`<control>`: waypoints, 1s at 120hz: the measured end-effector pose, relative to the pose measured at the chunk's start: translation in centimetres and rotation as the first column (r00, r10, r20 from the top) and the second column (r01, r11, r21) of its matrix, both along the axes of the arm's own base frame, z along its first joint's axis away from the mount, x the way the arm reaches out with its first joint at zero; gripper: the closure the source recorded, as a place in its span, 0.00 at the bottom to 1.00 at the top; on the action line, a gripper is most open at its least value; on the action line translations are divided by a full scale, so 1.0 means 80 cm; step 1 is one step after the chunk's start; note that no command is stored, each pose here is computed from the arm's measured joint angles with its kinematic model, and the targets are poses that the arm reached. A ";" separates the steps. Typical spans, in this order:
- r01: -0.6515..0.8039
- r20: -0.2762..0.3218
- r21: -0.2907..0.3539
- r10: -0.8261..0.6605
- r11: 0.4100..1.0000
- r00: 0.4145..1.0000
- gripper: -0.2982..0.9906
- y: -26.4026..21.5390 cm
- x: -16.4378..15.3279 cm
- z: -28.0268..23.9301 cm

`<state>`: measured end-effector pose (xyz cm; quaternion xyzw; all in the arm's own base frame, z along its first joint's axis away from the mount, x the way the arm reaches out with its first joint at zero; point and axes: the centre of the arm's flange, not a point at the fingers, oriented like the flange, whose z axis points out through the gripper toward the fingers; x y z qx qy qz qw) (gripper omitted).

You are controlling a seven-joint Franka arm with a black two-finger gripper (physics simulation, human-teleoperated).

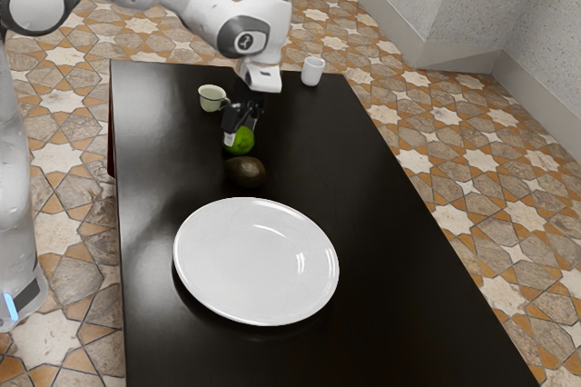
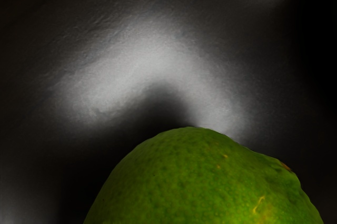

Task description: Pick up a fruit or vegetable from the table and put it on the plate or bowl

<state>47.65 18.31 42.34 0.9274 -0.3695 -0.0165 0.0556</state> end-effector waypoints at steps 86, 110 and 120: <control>0.174 0.330 -0.056 -0.146 0.983 0.933 0.49 -0.126 0.013 0.137; 0.316 0.372 -0.093 -0.262 0.944 0.891 0.49 -0.287 -0.049 0.170; 0.330 0.351 -0.085 -0.281 0.940 0.893 0.49 -0.339 -0.083 0.162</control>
